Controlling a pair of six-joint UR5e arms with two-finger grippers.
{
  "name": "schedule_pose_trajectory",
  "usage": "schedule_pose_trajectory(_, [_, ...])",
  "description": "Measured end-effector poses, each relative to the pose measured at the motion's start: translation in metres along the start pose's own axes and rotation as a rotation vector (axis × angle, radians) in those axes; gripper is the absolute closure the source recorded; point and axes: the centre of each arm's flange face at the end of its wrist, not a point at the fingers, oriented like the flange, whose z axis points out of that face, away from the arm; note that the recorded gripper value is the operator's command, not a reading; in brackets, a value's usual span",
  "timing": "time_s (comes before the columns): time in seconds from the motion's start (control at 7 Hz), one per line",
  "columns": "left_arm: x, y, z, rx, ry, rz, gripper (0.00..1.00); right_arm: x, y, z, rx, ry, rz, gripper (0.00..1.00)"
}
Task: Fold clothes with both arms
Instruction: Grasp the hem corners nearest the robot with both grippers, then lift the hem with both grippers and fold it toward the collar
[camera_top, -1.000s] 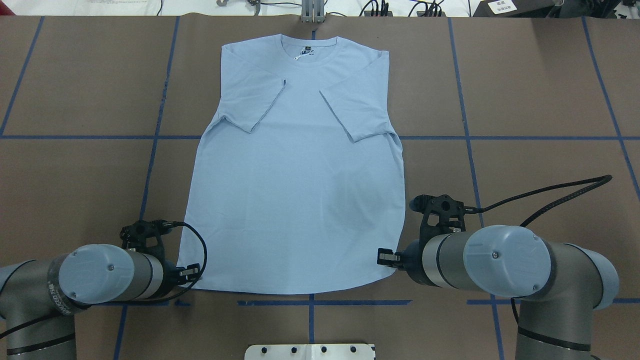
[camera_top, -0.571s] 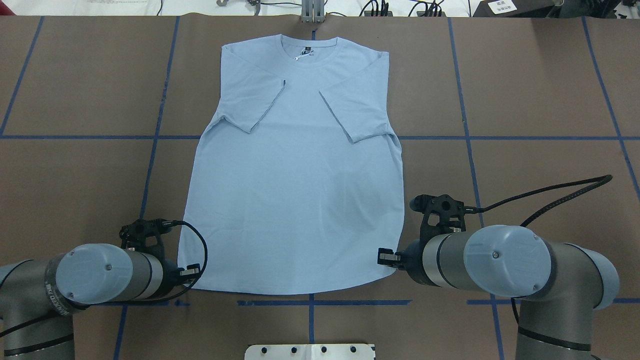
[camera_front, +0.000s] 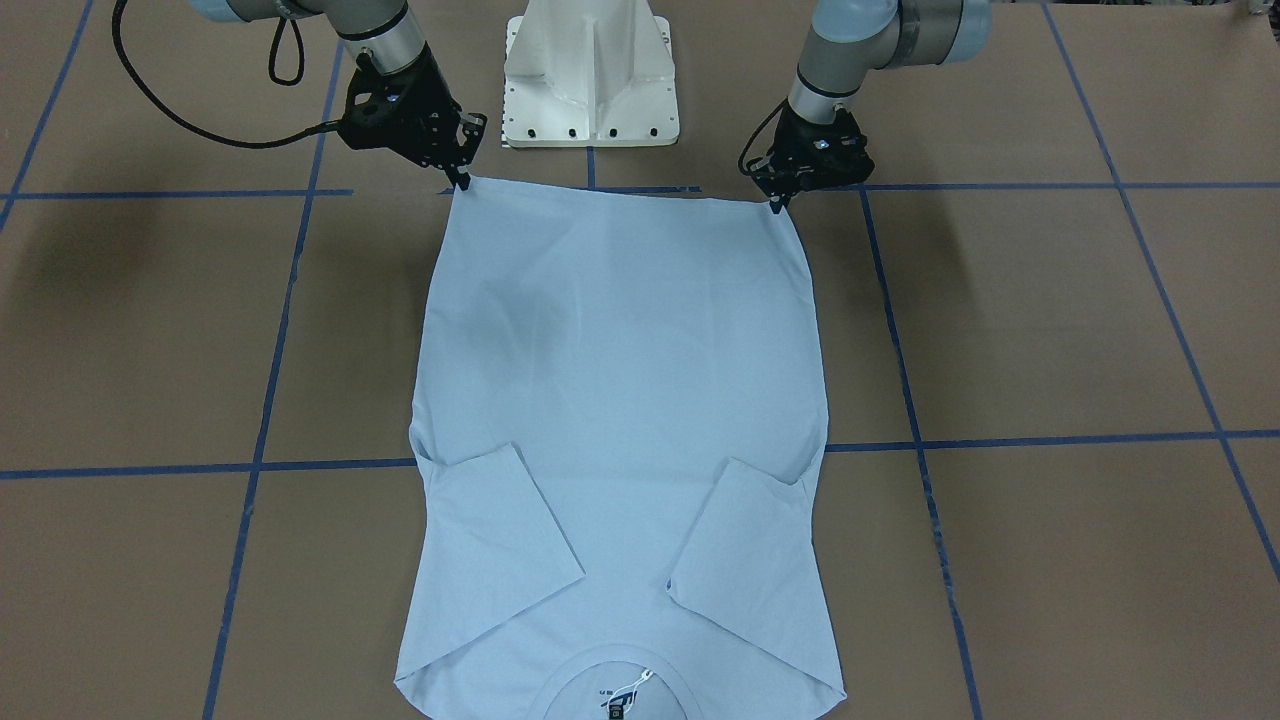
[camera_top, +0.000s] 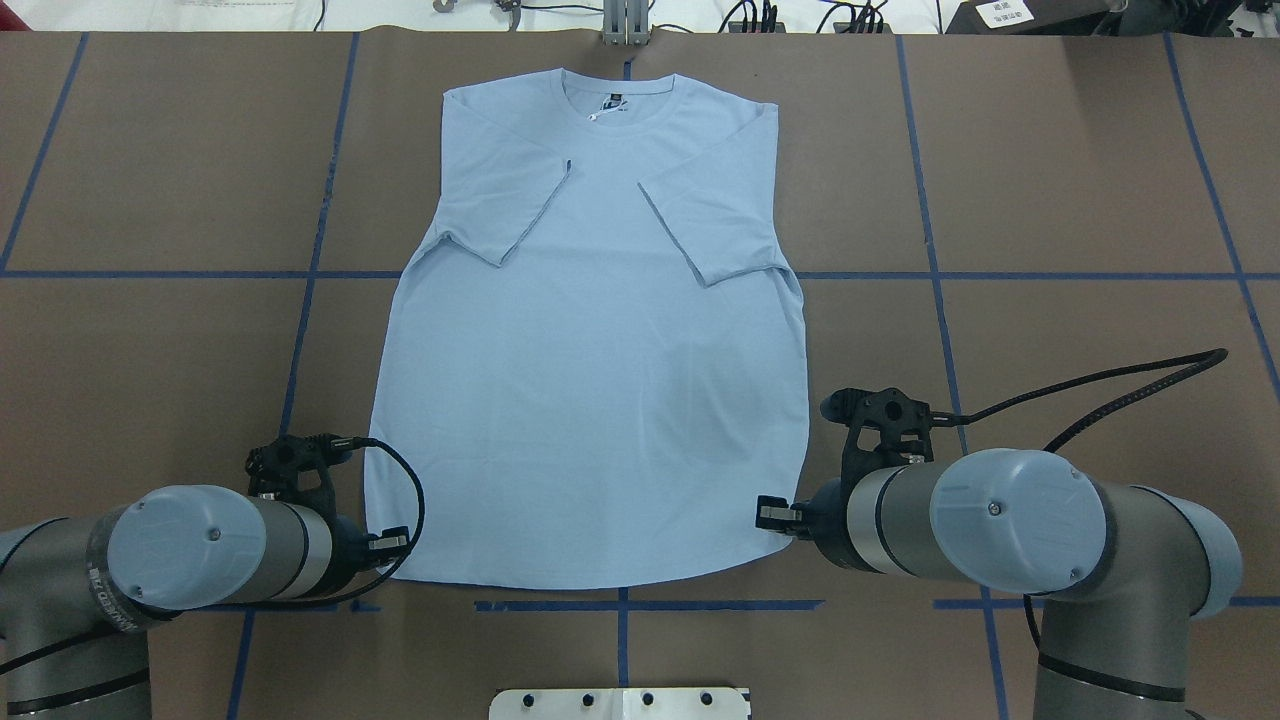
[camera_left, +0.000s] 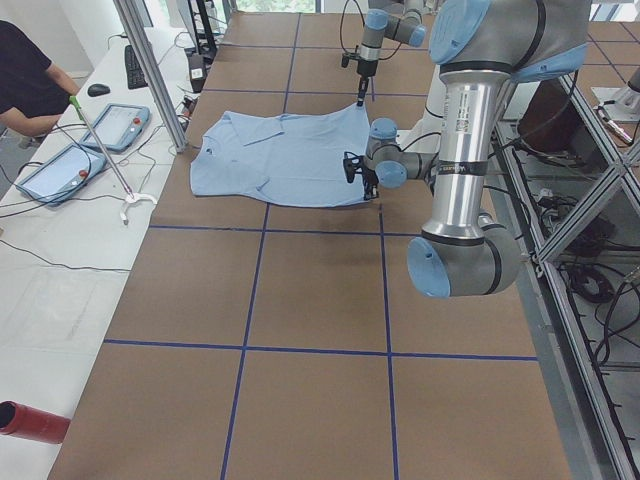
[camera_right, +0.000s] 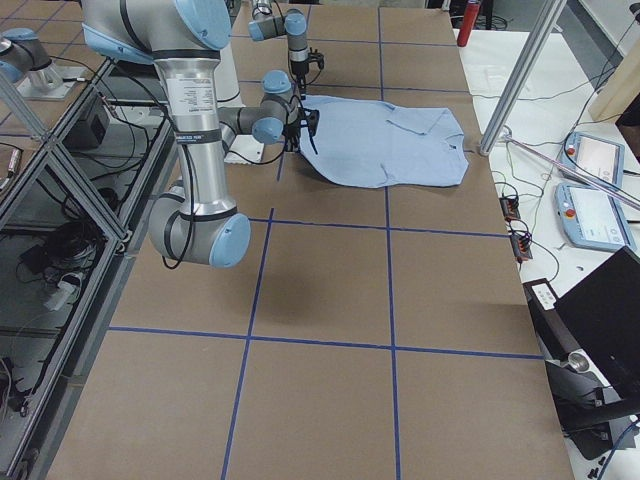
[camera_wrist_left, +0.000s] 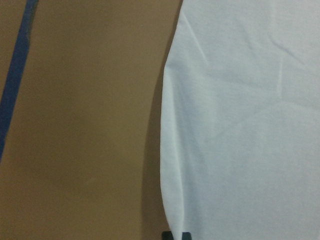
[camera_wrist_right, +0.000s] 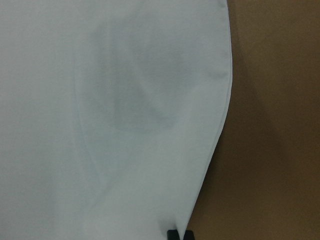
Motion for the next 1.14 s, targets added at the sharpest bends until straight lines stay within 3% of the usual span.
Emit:
schedule_pose_trajectory(0.29, [0.005,0.012,-0.018,-0.013,0.003,0.014,1.00,0.014,0.003,-0.018,-0.016,-0.004,0.001,1.00])
schedule_pose_trajectory(0.71, [0.022,0.069,-0.068,-0.096,0.007,0.084,1.00,0.057,0.024,-0.057,-0.144,0.019,0.002,1.00])
schedule_pose_trajectory(1.14, [0.028,0.100,-0.113,-0.157,0.032,0.128,1.00,0.071,0.058,-0.072,-0.251,0.039,0.014,1.00])
